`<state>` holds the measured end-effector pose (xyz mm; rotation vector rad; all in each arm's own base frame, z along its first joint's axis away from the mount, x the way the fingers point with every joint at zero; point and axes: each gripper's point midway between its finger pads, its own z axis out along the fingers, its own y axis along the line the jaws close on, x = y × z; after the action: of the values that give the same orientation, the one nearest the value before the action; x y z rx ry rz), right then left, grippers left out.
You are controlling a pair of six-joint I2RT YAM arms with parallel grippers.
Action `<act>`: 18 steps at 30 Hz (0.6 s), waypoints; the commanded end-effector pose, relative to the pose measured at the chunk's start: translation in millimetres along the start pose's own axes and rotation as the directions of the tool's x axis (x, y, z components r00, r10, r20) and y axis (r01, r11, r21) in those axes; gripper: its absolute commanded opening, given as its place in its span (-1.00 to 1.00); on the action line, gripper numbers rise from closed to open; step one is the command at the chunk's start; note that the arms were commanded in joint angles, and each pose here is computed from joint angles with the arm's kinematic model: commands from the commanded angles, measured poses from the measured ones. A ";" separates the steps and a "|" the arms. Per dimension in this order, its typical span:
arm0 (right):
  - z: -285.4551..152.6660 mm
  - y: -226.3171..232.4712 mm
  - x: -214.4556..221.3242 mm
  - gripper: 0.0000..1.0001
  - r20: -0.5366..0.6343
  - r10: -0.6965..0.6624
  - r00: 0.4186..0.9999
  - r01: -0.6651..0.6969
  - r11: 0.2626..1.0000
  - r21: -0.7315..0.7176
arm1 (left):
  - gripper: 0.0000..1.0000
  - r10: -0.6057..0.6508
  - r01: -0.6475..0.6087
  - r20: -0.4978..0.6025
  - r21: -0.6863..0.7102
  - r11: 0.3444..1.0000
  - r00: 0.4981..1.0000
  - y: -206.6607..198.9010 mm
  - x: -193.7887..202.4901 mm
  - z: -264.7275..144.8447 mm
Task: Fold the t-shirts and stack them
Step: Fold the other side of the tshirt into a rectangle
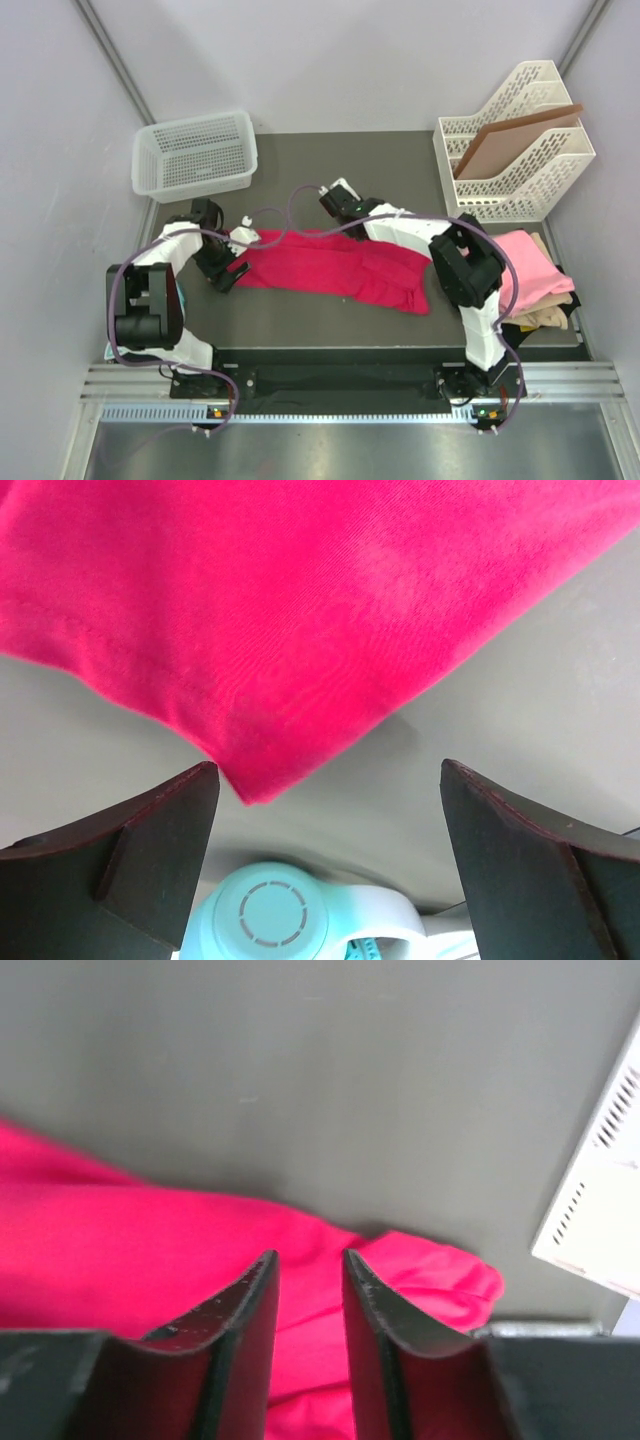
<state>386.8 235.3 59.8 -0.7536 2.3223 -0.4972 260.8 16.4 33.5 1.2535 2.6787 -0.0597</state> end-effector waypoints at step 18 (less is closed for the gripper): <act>-108.9 -10.2 42.4 0.29 -0.080 0.532 0.843 -0.512 0.747 -0.425 | 0.96 -0.119 0.118 0.245 0.017 0.993 0.962 48.3 -62.1 -73.6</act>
<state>319.5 202.8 141.9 -0.4027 2.3537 0.0137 320.4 26.2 95.6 1.0362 2.5826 -0.0918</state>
